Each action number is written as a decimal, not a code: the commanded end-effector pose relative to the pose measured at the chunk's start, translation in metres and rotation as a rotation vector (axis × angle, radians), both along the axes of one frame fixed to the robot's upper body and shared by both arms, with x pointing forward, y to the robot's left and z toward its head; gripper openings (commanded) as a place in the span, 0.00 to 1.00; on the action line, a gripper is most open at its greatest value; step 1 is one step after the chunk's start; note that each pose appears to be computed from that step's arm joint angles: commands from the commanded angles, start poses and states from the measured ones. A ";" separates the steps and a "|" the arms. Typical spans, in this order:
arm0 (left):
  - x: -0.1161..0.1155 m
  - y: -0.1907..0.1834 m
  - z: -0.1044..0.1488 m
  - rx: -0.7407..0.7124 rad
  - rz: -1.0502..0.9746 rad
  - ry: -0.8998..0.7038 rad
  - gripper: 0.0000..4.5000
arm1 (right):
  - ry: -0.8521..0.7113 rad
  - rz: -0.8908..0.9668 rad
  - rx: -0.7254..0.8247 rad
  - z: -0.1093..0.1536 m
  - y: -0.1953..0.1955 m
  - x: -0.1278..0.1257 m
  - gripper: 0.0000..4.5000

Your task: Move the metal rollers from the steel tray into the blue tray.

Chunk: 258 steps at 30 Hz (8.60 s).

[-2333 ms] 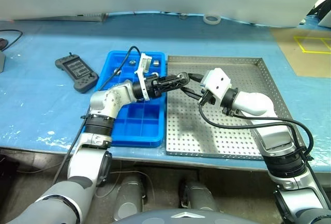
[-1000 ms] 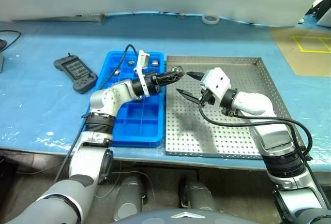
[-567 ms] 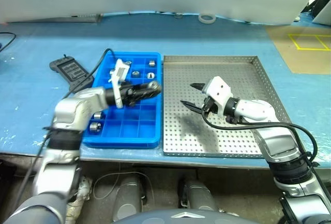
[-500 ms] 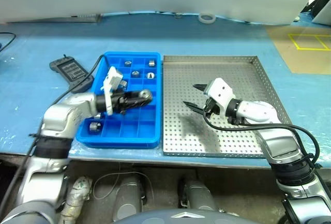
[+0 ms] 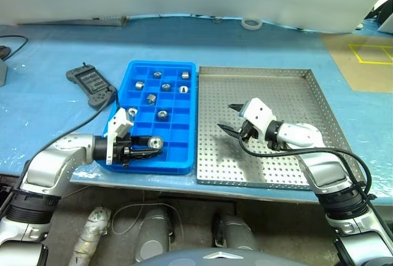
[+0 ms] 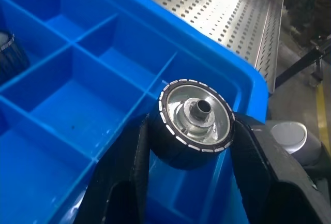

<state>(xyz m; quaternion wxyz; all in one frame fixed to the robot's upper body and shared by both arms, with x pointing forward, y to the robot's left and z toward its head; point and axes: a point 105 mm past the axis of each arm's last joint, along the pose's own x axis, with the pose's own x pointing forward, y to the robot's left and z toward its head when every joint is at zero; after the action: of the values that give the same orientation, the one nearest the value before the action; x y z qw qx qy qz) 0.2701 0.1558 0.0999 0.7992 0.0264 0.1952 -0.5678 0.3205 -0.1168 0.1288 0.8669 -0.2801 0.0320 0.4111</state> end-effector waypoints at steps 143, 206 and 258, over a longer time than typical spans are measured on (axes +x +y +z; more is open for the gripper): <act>0.107 -0.060 0.012 -0.001 0.082 -0.262 0.70 | 0.152 -0.195 0.883 0.129 0.027 0.025 0.77; 0.048 0.039 0.095 0.047 0.175 -0.389 0.70 | 0.079 -0.296 0.118 0.041 -0.085 -0.025 0.77; 0.074 0.078 0.091 0.100 0.372 -0.341 0.70 | 0.063 -0.082 0.202 0.024 -0.018 0.001 0.77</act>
<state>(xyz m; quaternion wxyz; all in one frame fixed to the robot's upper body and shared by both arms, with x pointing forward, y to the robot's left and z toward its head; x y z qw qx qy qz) 0.3422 0.2301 0.1755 0.8995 0.1218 0.1141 -0.4039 0.3217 -0.1366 0.1447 0.9087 -0.1760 0.0420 0.3763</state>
